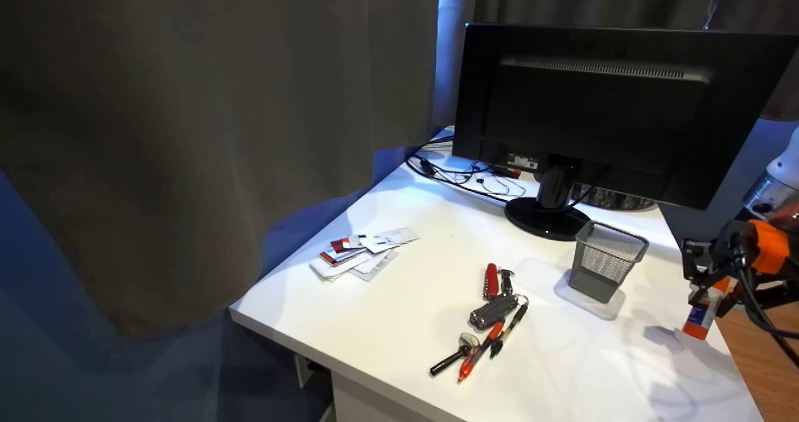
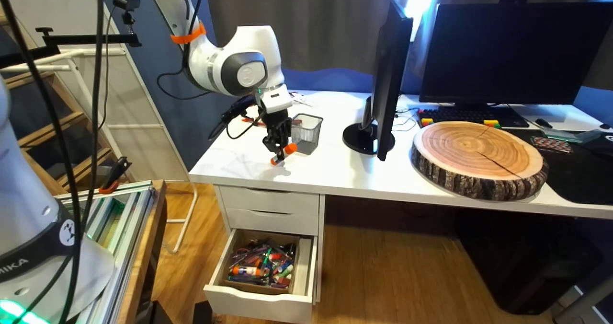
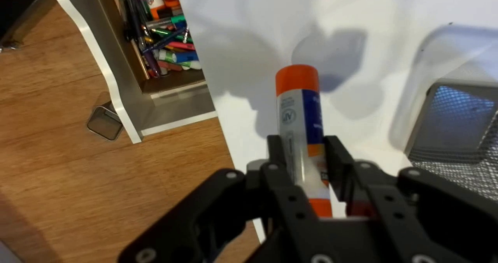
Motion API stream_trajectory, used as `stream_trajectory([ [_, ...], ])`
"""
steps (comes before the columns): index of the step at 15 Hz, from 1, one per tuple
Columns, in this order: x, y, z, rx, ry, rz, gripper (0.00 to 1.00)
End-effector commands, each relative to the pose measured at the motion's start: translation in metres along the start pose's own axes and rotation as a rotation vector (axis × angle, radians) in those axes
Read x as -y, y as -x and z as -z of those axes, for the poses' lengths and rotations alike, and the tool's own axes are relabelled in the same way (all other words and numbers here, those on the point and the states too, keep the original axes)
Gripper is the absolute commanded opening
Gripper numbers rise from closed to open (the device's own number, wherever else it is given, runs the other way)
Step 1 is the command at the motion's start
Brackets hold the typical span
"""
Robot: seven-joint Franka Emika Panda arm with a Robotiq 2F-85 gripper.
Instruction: Turn the grey basket over and then put the orange glue stick in an upright position
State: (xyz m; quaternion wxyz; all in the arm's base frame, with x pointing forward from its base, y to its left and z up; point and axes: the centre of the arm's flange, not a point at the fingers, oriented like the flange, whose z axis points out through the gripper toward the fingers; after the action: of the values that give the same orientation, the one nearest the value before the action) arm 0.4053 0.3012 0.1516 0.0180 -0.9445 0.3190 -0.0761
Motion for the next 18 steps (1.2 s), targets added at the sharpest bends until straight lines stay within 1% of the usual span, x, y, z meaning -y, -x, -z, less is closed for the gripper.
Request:
stream_trajectory([
  [1,0.010,0.008,0.014,-0.056,0.000,-0.042,0.08],
  [5,0.018,0.010,0.011,-0.109,0.024,-0.074,0.08],
  [11,0.031,0.010,-0.005,-0.166,0.063,-0.085,0.08],
  [13,0.033,0.007,-0.013,-0.181,0.063,-0.099,0.08],
  [18,0.040,0.001,-0.018,-0.270,0.060,-0.126,0.08],
])
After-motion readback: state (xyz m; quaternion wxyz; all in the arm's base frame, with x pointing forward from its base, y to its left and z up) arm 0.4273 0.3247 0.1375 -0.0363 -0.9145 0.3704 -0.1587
